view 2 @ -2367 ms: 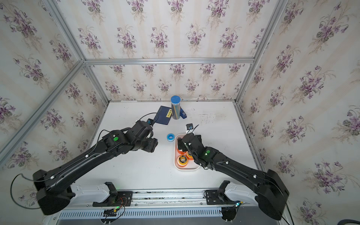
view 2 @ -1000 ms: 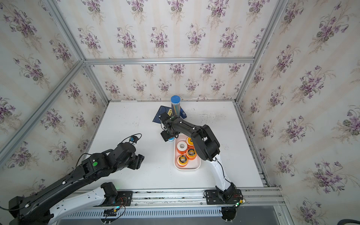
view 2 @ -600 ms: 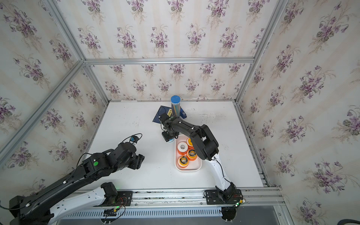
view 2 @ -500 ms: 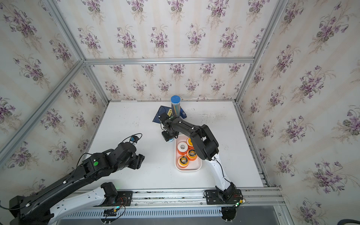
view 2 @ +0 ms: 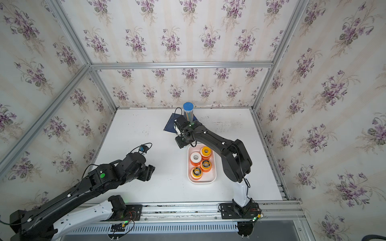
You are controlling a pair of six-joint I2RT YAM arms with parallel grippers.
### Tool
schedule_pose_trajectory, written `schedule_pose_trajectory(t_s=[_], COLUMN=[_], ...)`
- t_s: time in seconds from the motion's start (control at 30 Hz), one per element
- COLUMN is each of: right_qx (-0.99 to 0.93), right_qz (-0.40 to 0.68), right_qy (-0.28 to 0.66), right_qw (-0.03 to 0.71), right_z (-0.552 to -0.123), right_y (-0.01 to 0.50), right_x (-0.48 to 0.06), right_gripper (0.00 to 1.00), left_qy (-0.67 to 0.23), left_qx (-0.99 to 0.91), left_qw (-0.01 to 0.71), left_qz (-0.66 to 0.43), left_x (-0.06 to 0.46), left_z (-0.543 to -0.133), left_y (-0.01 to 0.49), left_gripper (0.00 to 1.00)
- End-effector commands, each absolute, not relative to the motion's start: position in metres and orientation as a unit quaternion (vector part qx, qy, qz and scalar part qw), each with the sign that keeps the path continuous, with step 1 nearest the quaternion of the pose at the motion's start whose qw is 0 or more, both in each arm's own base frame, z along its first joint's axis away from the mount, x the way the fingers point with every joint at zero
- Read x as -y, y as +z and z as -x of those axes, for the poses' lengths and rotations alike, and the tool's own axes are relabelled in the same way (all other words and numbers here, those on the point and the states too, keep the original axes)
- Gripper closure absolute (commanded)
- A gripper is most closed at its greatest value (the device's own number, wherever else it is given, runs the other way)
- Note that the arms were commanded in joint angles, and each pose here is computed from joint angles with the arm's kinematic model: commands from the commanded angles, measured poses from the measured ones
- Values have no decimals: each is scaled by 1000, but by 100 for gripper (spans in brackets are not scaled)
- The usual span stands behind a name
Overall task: Put the sealing tape into the storage box
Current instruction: Pick up the sealing tape at the center of the board, then place the sealing tape in the storage box.
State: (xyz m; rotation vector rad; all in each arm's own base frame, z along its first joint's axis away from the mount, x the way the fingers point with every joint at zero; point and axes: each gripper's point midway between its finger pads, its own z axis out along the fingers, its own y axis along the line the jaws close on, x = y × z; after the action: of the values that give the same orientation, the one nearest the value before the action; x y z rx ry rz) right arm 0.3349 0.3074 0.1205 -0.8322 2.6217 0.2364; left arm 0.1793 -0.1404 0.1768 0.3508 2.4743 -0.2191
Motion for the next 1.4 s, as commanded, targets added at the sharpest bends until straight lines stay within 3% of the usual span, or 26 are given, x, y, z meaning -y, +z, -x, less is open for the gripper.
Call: schedule_pose_trajectory(t_s=[0.0,0.3,0.93,1.37], right_qx=[-934,-942,-952,-951], right_qz=[270,246,250,248], right_qy=[90,83,47,50], right_qw=[216,211,172,179], right_z=[-326,-282,-277,-278], right_y=[132,111,78,86], right_x=[-294,-247,-235,-235], right_gripper=[47,47,45,33], left_qy=[-81,-78,-75,-72], left_qx=[-934,-935,-937,-937], left_qw=[322,319,315,317], left_qz=[-129,-133,-131,-129], left_x=[140,142,143,141], left_z=[-183,-184,-185,-186], left_y=[180,178,173,174], left_gripper=[28,28,28,23])
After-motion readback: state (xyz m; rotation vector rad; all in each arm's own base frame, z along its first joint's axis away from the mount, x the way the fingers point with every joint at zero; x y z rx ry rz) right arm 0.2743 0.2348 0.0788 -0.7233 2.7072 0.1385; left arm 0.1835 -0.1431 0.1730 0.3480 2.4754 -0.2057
